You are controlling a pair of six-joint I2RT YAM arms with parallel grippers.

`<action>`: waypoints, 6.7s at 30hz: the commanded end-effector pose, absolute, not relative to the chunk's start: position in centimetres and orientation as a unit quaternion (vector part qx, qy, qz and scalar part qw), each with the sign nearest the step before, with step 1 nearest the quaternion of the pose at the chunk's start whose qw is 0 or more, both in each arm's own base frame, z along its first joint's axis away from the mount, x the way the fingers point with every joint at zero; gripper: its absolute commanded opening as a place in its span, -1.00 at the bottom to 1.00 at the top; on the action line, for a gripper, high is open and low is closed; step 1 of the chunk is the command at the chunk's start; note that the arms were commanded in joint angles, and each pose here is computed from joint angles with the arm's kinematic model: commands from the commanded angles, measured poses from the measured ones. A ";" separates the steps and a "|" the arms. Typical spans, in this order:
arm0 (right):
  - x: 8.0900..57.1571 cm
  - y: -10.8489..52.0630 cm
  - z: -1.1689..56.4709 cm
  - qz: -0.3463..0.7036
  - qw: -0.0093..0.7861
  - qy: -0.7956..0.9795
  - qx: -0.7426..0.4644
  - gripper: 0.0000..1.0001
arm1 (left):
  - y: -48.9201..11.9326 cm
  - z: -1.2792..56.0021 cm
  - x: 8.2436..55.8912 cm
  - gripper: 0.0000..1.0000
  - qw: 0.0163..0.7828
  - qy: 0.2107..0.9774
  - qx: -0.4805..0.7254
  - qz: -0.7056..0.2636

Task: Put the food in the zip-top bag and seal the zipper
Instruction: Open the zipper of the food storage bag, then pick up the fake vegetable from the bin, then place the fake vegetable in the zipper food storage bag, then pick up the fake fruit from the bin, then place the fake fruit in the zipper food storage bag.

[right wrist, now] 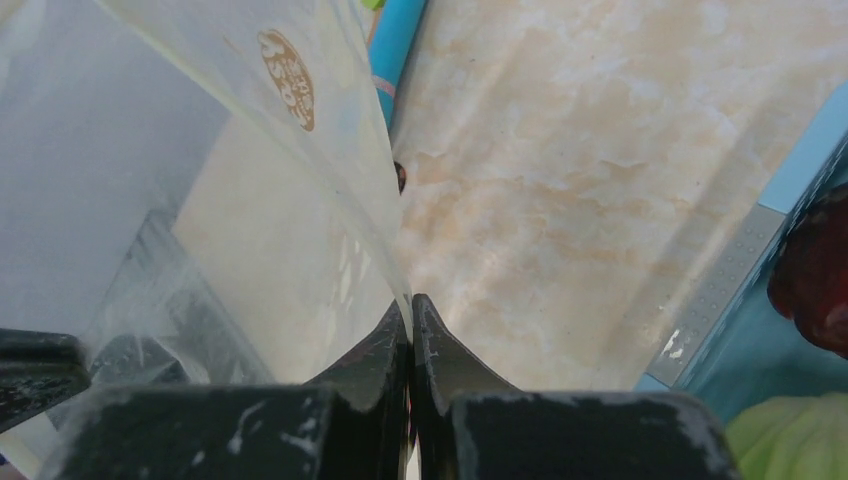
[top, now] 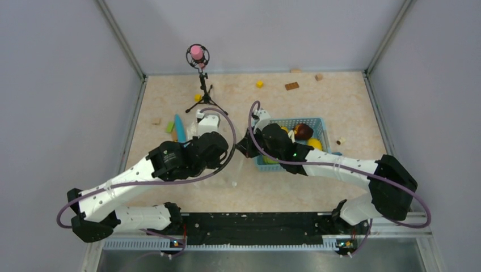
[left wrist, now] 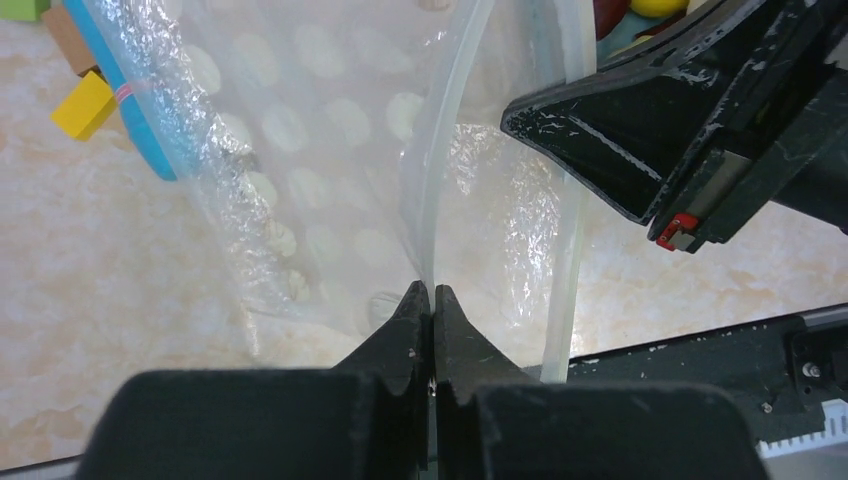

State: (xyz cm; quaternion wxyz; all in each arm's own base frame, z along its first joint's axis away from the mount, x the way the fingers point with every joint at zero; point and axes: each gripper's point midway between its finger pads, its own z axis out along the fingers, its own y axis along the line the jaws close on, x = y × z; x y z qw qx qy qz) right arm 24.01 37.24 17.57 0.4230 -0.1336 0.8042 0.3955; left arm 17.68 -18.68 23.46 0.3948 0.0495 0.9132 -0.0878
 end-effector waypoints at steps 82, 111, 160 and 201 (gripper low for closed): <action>26.7 23.2 17.5 0.208 0.501 0.840 -0.009 -0.38 | -19.0 20.4 24.7 -1.00 0.443 0.889 -0.025 -0.118; 24.5 35.8 21.3 0.419 0.465 0.766 -0.149 0.97 | -21.9 21.6 22.4 -1.00 0.421 0.877 0.020 -0.230; 40.9 21.1 10.1 -0.047 0.484 0.871 -0.065 0.28 | -19.1 20.0 27.0 -1.00 0.413 0.898 -0.057 -0.141; 27.9 37.5 23.1 0.390 0.531 0.737 -0.150 -0.80 | -20.0 20.8 24.8 -1.00 0.411 0.887 -0.020 -0.209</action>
